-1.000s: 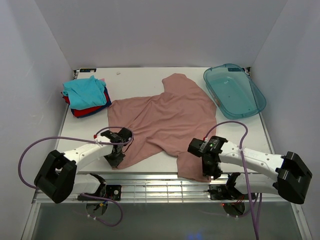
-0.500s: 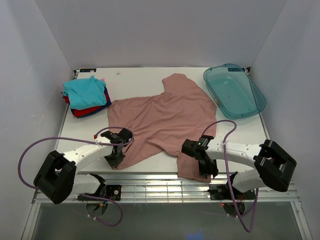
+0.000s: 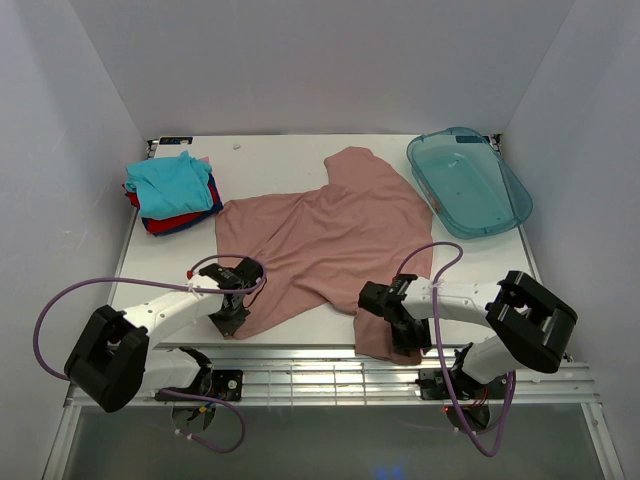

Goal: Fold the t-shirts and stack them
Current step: Flatten the tshirt out

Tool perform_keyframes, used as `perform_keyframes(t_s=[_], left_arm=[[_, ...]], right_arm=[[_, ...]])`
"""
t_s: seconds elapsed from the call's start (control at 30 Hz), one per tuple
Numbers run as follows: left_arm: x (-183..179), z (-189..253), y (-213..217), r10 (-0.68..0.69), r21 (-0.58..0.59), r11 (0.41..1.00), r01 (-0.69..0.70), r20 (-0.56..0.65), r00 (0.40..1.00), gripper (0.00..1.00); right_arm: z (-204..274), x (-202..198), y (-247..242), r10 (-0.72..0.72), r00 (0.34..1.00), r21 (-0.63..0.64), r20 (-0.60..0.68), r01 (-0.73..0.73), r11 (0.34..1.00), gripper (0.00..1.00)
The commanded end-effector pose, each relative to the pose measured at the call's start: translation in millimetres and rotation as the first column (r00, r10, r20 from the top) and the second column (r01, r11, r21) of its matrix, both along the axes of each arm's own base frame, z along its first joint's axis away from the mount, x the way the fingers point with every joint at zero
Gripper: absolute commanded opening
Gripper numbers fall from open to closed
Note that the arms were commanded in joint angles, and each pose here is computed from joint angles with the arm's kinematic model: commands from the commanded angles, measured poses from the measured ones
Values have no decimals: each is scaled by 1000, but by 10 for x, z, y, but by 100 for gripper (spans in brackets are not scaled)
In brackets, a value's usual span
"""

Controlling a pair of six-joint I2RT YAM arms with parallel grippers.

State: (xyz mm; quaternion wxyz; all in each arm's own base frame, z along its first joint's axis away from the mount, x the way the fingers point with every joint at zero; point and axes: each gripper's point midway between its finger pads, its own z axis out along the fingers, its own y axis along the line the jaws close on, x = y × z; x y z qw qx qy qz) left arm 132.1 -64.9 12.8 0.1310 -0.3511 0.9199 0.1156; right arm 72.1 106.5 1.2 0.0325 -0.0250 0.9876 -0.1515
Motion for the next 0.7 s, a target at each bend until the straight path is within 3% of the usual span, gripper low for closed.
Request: perform_keyframes(t_s=[0.0,0.2,0.4,0.53,0.67], left_arm=[[-98,-117,1,24,-5,1000,-24,-38,999,0],[-97,-83,19,32,-3,999,-32,-25,999,0],[-71,-34,11,35,-10,999,-35,-7,999,0],[-67,-22,28,34,2,999,-34,-8,999,0],[-73,-31,32,37,4,999,-37,-10,999,0]], right_arm=[[-235,74,95,-21,999,52,47,19,998,47],[-368,-13,113,-13,1000,72,-5,13,997,45],[-382,-94,144,31,997,73,-76,-25,997,32],[-340,-92,225,39,997,139,-64,-29,990,9],[-195,-11,206,43,999,126,-20,-41,991,8]])
